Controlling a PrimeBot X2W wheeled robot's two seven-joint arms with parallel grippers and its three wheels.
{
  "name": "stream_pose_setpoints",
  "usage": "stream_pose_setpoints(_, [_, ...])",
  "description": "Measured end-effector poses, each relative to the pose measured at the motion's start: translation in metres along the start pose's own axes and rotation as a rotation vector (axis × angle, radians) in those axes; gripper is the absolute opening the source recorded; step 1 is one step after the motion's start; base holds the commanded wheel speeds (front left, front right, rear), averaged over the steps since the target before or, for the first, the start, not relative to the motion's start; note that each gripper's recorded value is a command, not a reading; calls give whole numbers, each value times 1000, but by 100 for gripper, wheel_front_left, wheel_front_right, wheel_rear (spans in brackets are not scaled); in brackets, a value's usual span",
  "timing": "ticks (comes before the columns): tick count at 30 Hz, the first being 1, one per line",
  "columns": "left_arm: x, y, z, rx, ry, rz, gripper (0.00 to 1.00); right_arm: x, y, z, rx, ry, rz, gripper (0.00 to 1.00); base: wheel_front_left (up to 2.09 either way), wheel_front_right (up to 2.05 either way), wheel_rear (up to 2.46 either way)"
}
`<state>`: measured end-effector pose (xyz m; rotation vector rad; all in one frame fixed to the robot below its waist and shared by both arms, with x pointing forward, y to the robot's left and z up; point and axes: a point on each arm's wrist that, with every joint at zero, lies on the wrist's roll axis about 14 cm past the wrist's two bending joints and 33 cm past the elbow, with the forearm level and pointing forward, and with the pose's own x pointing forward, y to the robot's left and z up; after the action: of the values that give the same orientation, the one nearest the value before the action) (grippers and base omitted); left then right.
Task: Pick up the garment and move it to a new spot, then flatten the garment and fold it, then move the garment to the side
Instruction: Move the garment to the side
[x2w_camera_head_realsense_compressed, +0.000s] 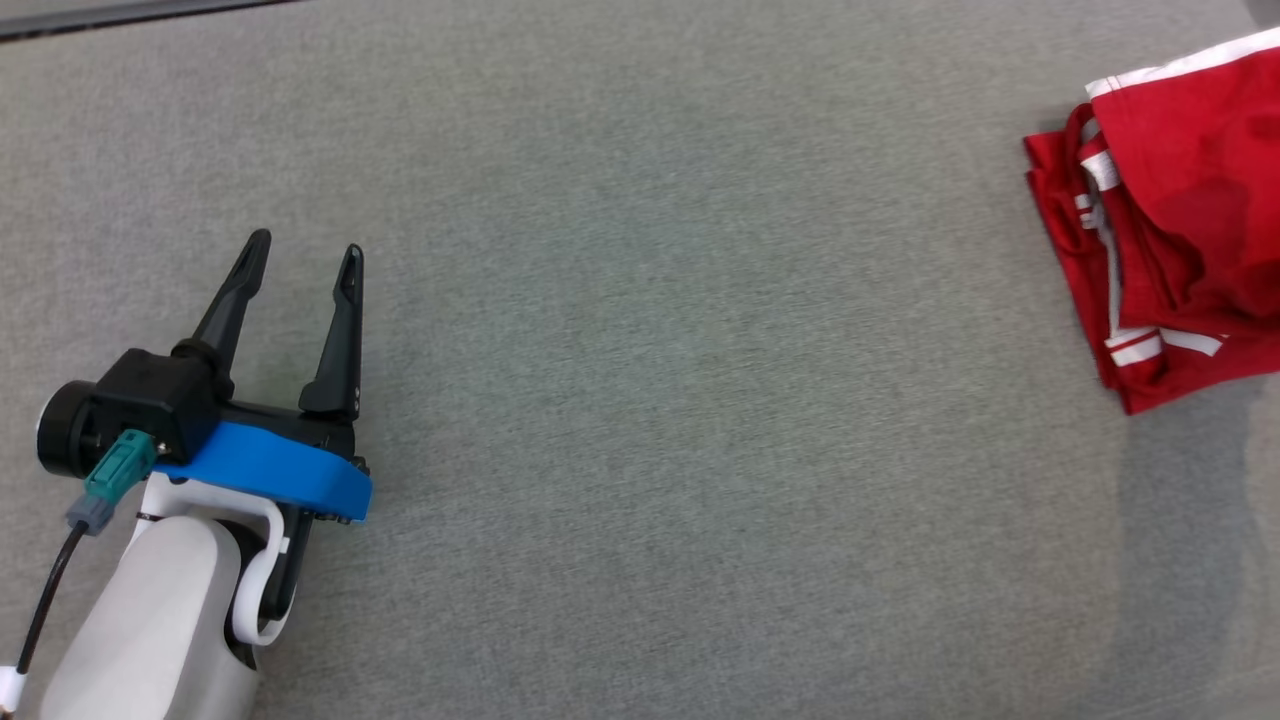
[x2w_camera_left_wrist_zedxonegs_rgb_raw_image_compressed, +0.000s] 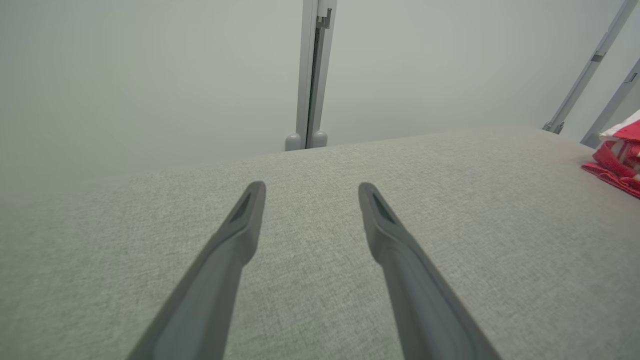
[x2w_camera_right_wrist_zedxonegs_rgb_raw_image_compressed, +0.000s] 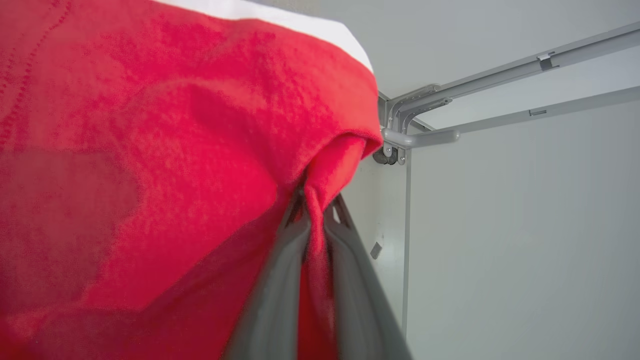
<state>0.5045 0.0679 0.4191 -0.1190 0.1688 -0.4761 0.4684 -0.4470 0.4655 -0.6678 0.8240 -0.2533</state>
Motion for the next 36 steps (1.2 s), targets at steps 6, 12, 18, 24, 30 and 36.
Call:
stream_pose_setpoints(6, [-8, 14, -6, 7, 19, 37, 100, 19, 21, 10, 2, -53, 11, 100, 0, 0, 0])
stream_pose_setpoints(12, [-21, 16, 4, 0, -7, 70, 100, 9, 22, 31, 112, -158, 3, 100, 0, 0, 0])
stream_pose_setpoints(18, [-44, 11, 22, -17, -56, 109, 100, -22, 38, 64, 401, -385, 47, 100, 0, 0, 0])
stream_pose_setpoints(24, [-74, 1, 34, -11, -83, 133, 100, -70, 78, 81, 632, -578, 140, 100, 0, 0, 0])
stream_pose_setpoints(30, [-100, -3, 40, -14, -101, 171, 100, -118, 110, 71, 722, -689, 186, 100, 0, 0, 0])
stream_pose_setpoints(36, [-127, 3, 38, -19, -107, 232, 100, -160, 151, 66, 739, -743, 264, 100, 0, 0, 0])
